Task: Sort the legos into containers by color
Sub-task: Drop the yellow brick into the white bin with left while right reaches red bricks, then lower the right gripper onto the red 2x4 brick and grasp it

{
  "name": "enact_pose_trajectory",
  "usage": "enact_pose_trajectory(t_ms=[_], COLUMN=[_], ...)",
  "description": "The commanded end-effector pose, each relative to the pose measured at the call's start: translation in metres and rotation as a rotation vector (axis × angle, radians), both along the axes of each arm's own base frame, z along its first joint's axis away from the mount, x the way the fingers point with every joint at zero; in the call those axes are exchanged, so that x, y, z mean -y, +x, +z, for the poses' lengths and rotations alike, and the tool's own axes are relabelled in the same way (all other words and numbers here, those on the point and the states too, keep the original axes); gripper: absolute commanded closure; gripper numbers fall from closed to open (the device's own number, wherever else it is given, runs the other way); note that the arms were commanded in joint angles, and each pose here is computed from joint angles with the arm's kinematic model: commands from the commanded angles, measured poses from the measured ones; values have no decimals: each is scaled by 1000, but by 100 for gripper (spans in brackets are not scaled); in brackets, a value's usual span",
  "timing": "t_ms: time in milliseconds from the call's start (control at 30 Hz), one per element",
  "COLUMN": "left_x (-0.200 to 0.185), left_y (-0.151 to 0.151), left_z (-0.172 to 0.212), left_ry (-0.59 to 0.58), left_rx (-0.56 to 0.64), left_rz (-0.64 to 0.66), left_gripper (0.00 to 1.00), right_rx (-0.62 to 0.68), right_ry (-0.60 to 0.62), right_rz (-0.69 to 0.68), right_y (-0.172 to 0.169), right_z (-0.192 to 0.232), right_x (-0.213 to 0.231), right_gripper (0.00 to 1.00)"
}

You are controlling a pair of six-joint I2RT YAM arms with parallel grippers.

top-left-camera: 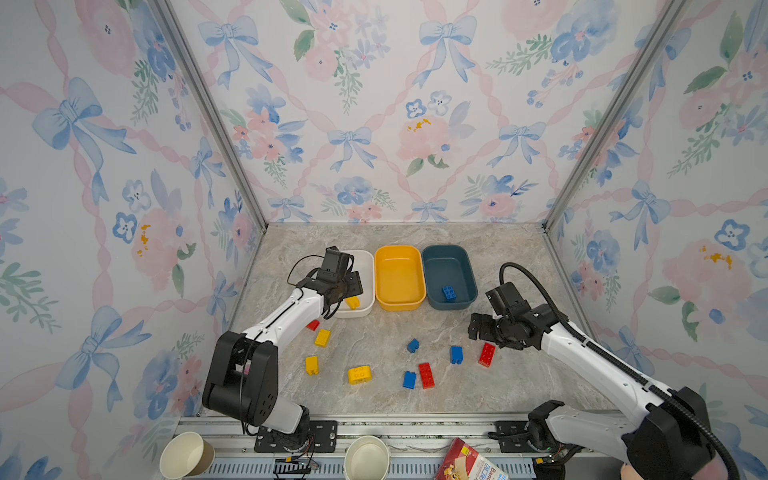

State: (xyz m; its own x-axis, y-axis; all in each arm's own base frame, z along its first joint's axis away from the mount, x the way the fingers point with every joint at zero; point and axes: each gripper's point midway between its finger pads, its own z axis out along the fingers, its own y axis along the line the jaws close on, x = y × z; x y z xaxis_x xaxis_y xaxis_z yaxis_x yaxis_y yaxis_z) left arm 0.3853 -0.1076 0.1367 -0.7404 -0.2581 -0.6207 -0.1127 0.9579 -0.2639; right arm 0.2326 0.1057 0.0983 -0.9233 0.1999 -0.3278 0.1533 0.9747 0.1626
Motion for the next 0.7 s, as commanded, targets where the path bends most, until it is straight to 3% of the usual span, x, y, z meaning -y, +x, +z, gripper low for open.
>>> enact_pose_trajectory(t_ms=[0, 300, 667], left_x=[1, 7, 13], left_y=[-5, -16, -24], left_z=[9, 16, 22], left_ry=[-40, -104, -158], left_rx=[46, 87, 127], left_rz=[-14, -34, -64], left_gripper=[28, 25, 14], right_rx=[-60, -126, -144], right_ry=[-29, -76, -110], right_rz=[-52, -108, -119], right_y=[-16, -22, -12], right_z=[-19, -57, -75], right_x=[10, 17, 14], right_gripper=[1, 6, 33])
